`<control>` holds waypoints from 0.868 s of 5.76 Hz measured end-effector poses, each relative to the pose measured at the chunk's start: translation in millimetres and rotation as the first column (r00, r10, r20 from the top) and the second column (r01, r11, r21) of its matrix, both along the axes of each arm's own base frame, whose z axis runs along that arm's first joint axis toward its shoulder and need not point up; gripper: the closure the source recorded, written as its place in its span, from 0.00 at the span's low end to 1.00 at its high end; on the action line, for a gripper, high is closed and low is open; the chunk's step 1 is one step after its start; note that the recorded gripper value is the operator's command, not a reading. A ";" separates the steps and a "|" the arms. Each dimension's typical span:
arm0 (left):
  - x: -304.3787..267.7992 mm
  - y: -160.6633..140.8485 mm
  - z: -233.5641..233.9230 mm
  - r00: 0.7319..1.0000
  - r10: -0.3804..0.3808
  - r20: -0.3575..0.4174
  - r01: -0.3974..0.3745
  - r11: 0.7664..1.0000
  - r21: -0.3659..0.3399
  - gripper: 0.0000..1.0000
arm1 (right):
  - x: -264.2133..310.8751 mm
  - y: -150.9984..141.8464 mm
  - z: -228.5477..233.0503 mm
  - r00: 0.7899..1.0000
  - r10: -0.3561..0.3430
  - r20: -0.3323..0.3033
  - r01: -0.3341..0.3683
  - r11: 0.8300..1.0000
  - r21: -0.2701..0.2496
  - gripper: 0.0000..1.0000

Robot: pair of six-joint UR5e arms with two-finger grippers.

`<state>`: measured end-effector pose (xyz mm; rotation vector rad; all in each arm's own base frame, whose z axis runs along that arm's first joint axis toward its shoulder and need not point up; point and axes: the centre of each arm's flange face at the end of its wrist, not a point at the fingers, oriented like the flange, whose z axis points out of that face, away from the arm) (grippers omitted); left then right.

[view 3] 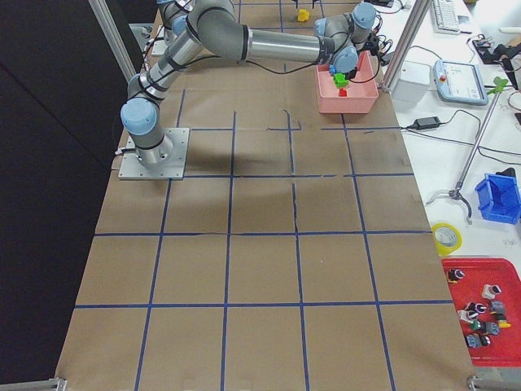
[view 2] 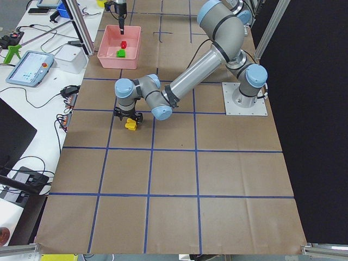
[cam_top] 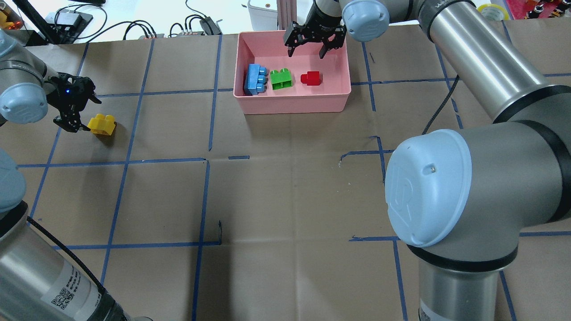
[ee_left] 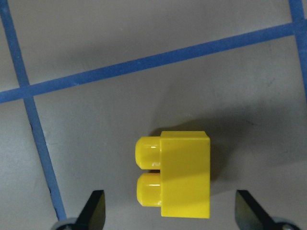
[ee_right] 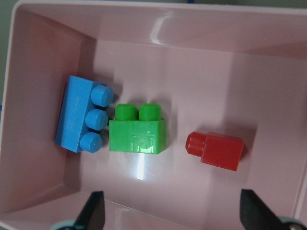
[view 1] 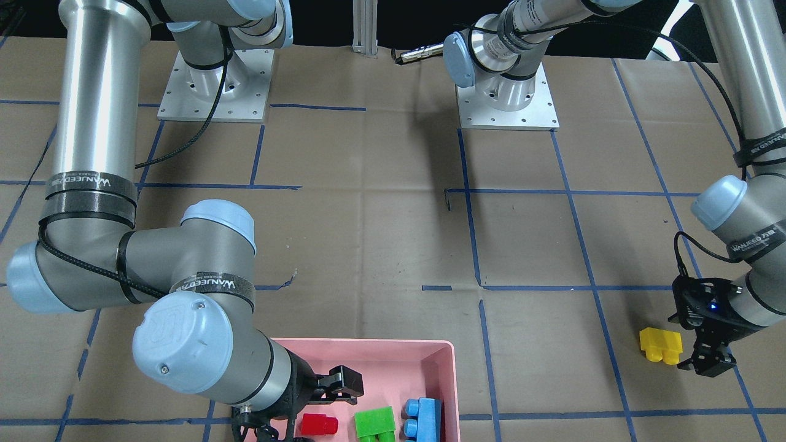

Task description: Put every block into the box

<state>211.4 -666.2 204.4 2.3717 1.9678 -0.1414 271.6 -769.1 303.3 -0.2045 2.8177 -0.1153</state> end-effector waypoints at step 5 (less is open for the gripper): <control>-3.8 10.5 -32.2 0.999 0.041 -0.026 -0.040 0.998 0.040 0.22 | -71.7 160.7 113.3 0.970 -0.060 -0.238 0.060 0.998 -0.006 0.00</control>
